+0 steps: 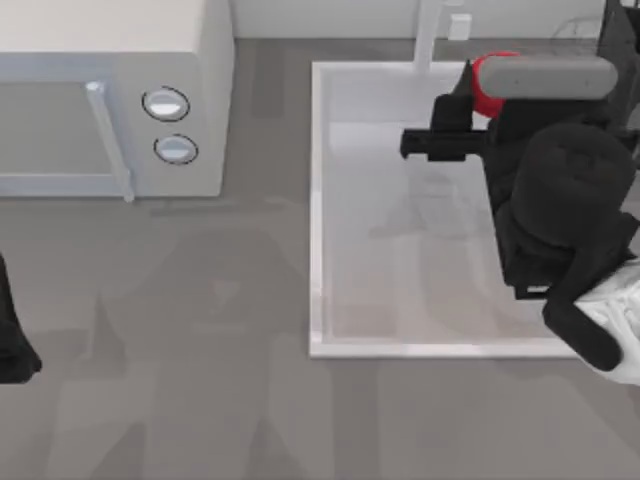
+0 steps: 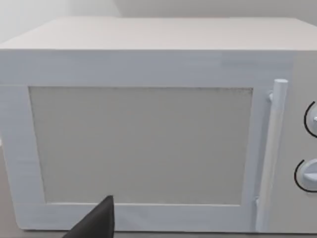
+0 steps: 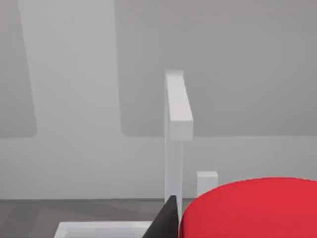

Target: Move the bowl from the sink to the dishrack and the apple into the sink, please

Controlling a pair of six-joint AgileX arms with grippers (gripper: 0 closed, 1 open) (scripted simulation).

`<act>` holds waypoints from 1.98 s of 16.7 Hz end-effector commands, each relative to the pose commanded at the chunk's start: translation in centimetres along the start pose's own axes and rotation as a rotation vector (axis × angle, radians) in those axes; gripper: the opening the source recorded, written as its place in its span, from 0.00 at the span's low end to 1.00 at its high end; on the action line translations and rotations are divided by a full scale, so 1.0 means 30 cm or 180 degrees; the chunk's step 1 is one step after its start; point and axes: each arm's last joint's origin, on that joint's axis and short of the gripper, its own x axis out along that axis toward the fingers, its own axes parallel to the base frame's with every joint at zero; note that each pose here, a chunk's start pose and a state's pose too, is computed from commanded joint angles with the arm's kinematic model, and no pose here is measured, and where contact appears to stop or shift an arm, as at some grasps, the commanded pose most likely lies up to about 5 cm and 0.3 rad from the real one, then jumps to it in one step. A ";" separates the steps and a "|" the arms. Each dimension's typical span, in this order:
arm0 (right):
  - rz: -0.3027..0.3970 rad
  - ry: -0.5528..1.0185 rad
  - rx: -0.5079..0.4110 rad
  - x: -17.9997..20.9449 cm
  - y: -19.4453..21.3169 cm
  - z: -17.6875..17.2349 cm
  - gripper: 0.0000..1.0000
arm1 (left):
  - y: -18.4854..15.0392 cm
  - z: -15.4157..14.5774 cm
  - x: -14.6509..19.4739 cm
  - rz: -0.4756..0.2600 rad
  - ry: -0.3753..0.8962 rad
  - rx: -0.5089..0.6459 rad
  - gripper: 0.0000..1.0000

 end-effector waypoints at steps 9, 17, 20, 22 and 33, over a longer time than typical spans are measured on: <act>-0.0008 -0.0009 0.0002 -0.007 -0.005 -0.357 0.00 | 0.000 0.000 0.000 0.0000 0.0000 0.0000 1.00; 0.0000 0.0013 -0.0013 -0.026 -0.022 -0.425 0.00 | 0.000 0.000 0.000 0.0000 0.0000 0.0000 1.00; 0.0000 0.0013 -0.0013 -0.026 -0.022 -0.425 0.23 | 0.000 0.000 0.000 0.0000 0.0000 0.0000 1.00; 0.0000 0.0013 -0.0013 -0.026 -0.022 -0.425 0.38 | 0.000 0.000 0.000 0.0000 0.0000 0.0000 1.00; 0.0000 0.0013 -0.0013 -0.026 -0.022 -0.425 1.00 | 0.000 0.000 0.000 0.0000 0.0000 0.0000 1.00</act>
